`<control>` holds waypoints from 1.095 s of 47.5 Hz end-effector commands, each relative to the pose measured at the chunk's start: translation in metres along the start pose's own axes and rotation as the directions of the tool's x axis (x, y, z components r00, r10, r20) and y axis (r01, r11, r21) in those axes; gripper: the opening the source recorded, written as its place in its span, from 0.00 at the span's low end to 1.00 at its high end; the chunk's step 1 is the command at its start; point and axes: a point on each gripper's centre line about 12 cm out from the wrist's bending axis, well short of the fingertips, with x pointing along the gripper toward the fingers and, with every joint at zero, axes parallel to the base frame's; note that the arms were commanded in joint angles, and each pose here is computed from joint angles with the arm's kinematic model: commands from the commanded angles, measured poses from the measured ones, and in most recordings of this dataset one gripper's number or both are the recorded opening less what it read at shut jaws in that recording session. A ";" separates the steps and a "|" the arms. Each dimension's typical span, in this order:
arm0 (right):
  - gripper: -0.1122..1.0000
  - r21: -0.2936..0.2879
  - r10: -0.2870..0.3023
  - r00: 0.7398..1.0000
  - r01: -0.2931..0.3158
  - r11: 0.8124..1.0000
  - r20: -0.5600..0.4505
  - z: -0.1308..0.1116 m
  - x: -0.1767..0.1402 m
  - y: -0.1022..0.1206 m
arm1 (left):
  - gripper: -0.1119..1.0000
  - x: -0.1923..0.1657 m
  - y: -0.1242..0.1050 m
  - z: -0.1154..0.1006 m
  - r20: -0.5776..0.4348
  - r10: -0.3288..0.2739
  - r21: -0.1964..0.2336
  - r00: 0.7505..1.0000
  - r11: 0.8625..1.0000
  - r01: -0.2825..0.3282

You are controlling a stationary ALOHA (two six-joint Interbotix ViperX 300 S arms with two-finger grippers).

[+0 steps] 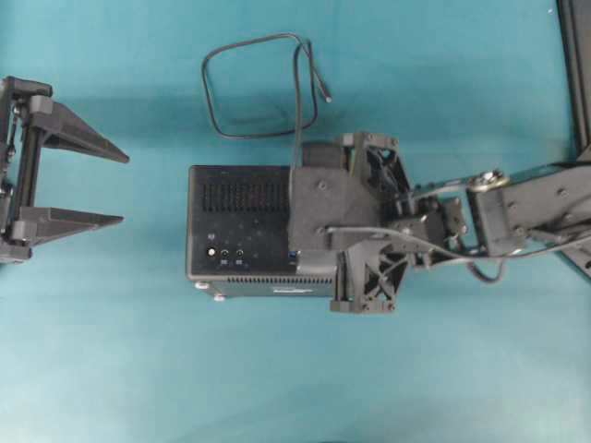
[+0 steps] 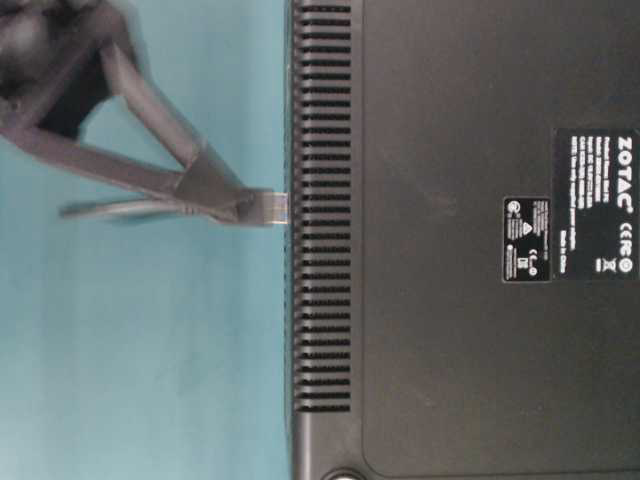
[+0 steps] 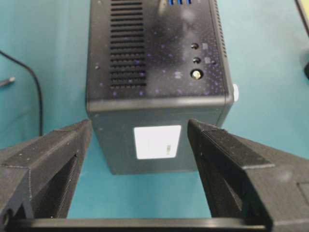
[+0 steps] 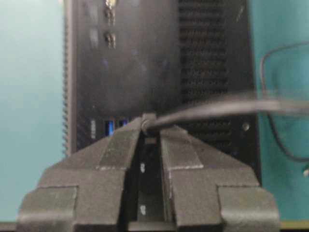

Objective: Insert the USB into the PC box with both arms.
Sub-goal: 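Push the held USB plug inward into the side port with the right gripper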

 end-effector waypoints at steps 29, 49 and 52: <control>0.21 0.026 -0.005 1.000 0.005 1.000 0.009 0.002 -0.004 -0.005 | 0.87 -0.002 0.000 0.006 0.021 0.000 0.005 1.000 1.000 0.000; 0.21 0.022 0.020 1.000 -0.020 1.000 0.009 0.002 -0.002 0.006 | 0.87 -0.002 0.000 0.006 0.023 0.000 0.005 1.000 1.000 -0.001; 0.21 0.014 0.026 1.000 -0.026 1.000 0.003 0.002 -0.002 0.010 | 0.87 -0.002 0.000 0.006 0.021 0.000 0.005 1.000 1.000 0.000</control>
